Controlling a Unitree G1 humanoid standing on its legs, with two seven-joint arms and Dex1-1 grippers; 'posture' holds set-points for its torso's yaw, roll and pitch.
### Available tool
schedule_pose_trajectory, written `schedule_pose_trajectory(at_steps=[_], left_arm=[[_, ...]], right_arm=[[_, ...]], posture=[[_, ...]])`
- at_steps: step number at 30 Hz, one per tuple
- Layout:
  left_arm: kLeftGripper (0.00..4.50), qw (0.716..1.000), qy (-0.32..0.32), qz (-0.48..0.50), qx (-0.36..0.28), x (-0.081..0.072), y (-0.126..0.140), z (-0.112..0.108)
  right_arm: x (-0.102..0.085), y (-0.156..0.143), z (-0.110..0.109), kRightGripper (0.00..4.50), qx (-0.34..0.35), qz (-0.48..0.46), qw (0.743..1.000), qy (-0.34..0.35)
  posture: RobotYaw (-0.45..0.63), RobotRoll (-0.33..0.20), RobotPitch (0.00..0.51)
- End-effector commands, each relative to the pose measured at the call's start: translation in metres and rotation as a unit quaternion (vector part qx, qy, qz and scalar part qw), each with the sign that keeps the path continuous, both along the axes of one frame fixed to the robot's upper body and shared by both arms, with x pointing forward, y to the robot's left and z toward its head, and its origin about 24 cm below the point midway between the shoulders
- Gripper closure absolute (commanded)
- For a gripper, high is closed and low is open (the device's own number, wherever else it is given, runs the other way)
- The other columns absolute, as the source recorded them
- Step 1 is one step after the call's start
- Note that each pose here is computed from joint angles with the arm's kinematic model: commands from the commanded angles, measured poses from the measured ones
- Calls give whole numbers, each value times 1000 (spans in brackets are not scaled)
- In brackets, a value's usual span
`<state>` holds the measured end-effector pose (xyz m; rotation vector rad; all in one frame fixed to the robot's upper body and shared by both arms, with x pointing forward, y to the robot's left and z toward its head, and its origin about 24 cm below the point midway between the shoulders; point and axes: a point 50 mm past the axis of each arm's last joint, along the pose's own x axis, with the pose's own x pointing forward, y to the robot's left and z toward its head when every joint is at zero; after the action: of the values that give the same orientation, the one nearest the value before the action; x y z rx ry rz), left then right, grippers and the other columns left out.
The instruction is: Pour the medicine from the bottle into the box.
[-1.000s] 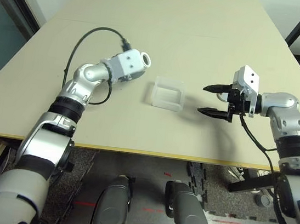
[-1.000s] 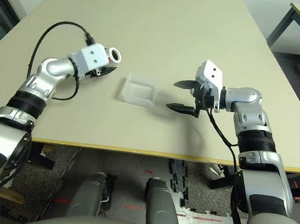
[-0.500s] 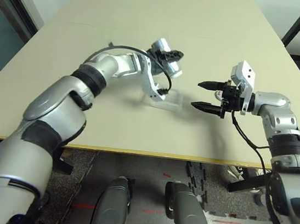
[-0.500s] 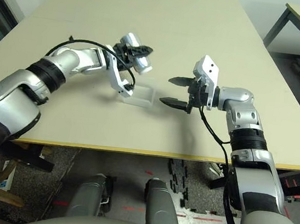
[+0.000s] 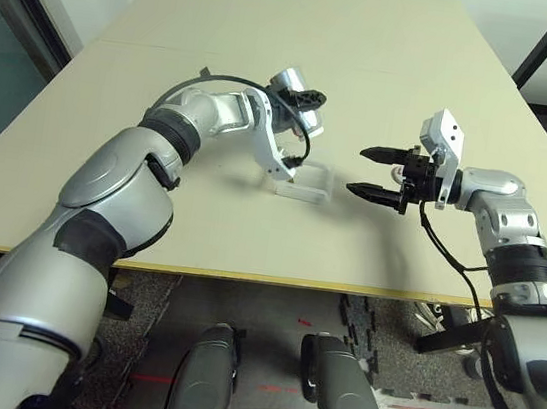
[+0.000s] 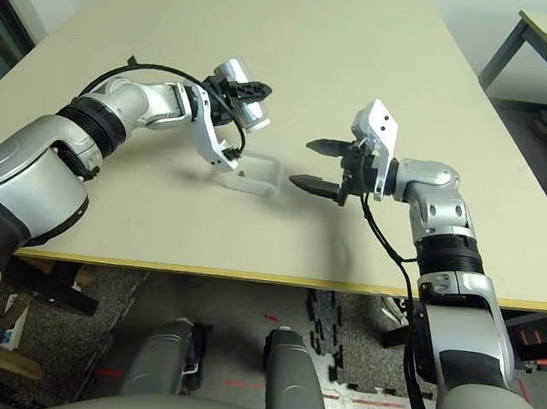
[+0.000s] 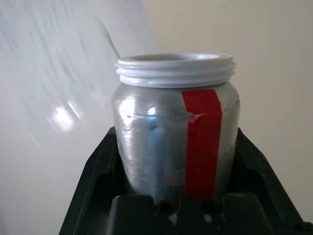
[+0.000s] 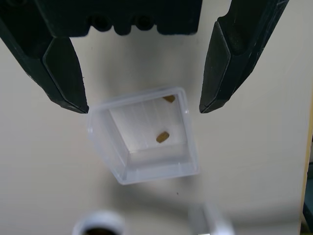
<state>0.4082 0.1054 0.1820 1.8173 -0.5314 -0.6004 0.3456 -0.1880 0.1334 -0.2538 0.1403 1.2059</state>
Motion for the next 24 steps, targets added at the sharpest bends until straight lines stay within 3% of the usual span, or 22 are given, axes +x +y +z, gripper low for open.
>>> schedule_pose_trajectory(at_steps=[1, 5, 10, 18, 24], left_arm=[[1702, 971, 123, 90, -185, 6, 17, 2], [1702, 875, 243, 156, -388, 9, 40, -1], [1702, 766, 322, 192, -522, 4, 67, -18], [1702, 651, 338, 229, -640, -4, 93, -36], [1702, 600, 339, 245, -682, -8, 102, -54]], right_arm=[[1, -2, 0, 0, -15, 3, 1000, -4], [2, -4, -1, 0, -26, 1, 1000, -5], [5, -7, -1, 0, -38, -3, 999, -3], [8, -8, 0, 0, -46, -4, 999, -1], [8, -9, 0, 0, -51, -5, 999, 0]], posture=[[-86, 0, 73], [-70, 0, 82], [-53, 0, 93], [-36, 0, 109], [-37, 0, 117]])
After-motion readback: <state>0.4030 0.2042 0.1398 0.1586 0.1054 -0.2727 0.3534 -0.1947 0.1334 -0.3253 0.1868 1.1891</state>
